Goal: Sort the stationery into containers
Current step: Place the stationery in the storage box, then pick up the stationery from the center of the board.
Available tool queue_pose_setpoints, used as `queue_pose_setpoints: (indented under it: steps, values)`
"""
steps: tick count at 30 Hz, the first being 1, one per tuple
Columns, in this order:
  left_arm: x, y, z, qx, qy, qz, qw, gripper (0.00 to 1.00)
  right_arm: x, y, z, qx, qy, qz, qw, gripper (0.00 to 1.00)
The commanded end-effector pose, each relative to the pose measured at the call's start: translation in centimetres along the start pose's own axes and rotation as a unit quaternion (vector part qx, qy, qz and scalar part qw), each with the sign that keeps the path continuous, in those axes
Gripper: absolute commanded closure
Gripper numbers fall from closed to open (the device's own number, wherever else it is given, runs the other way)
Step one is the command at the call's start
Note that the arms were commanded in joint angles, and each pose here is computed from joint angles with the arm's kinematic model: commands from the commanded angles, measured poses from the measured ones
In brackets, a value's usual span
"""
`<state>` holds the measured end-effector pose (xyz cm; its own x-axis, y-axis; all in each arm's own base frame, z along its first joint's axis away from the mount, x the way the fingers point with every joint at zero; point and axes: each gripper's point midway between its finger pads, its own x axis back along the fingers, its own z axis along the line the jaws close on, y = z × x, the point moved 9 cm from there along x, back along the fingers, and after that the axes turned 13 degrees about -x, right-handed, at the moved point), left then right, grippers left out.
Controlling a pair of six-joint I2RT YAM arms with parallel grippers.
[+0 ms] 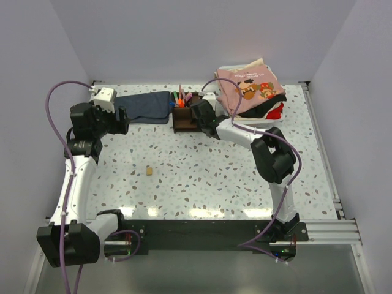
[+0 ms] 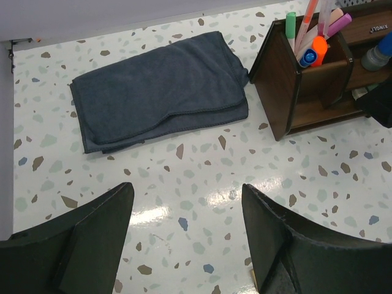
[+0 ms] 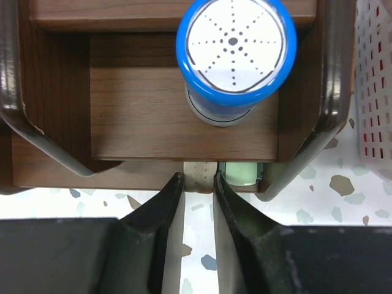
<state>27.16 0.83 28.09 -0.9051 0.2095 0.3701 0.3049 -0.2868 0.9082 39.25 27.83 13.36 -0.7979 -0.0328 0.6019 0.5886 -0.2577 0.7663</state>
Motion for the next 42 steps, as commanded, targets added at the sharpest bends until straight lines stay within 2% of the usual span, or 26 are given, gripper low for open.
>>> queue_pose_setpoints:
  steps: [1, 6, 9, 19, 24, 27, 30, 31, 32, 34, 35, 37, 40, 41, 42]
  values:
    - [0.0, 1.2, 0.5, -0.001, 0.005, -0.031, 1.0, 0.24, -0.4, 1.8, 0.7, -0.022, 0.001, -0.04, 0.999, 0.75]
    - [0.0, 1.2, 0.6, 0.0, 0.005, -0.03, 1.0, 0.24, -0.2, 1.7, 1.1, -0.025, 0.009, -0.035, 0.999, 0.64]
    - [0.1, 1.3, 0.6, -0.002, 0.005, -0.032, 0.999, 0.24, 0.3, 1.7, 1.3, -0.023, 0.013, -0.034, 0.999, 0.61]
    - [0.6, 1.5, 0.3, 0.0, 0.002, -0.042, 0.999, 0.24, 3.4, 1.3, 1.2, -0.022, 0.02, -0.02, 0.999, 0.6]
    - [1.2, 1.9, 0.2, -0.005, 0.007, -0.048, 0.999, 0.24, 7.3, 1.9, 1.0, -0.029, 0.042, -0.009, 0.999, 0.59]
    - [1.8, 2.4, 0.5, -0.014, 0.023, -0.054, 0.998, 0.24, 9.7, 0.5, 1.7, 0.01, 0.088, 0.028, 0.996, 0.57]
    - [2.5, 3.1, 1.2, -0.034, 0.051, -0.056, 0.997, 0.23, 11.2, -2.8, 3.4, 0.108, 0.206, 0.083, 0.969, 0.57]
    - [2.9, 3.2, 1.2, -0.039, 0.058, -0.056, 0.996, 0.23, 12.5, -4.5, 5.1, 0.136, 0.321, 0.137, 0.927, 0.56]
    - [3.0, 3.2, 1.4, -0.044, 0.066, -0.053, 0.995, 0.23, 12.9, -5.4, 5.5, 0.195, 0.373, 0.147, 0.895, 0.55]
    - [3.3, 3.0, 1.7, -0.045, 0.083, -0.045, 0.995, 0.23, 14.7, -8.2, 6.9, 0.265, 0.453, 0.178, 0.832, 0.54]
    - [3.4, 2.8, 1.6, -0.042, 0.084, -0.039, 0.995, 0.23, 14.9, -8.8, 7.2, 0.316, 0.468, 0.164, 0.809, 0.54]
    - [3.6, 2.7, 1.7, -0.035, 0.093, -0.036, 0.994, 0.23, 15.3, -10.3, 8.0, 0.351, 0.48, 0.163, 0.787, 0.54]
    - [3.7, 2.5, 1.7, -0.028, 0.1, -0.036, 0.994, 0.23, 15.0, -10.6, 9.1, 0.355, 0.464, 0.143, 0.799, 0.62]
    - [3.6, 2.6, 1.8, -0.028, 0.102, -0.037, 0.994, 0.23, 14.5, -11.0, 9.3, 0.33, 0.443, 0.152, 0.82, 0.7]
    - [3.6, 2.6, 1.8, -0.029, 0.104, -0.038, 0.993, 0.23, 14.4, -10.7, 9.8, 0.31, 0.434, 0.148, 0.833, 0.71]
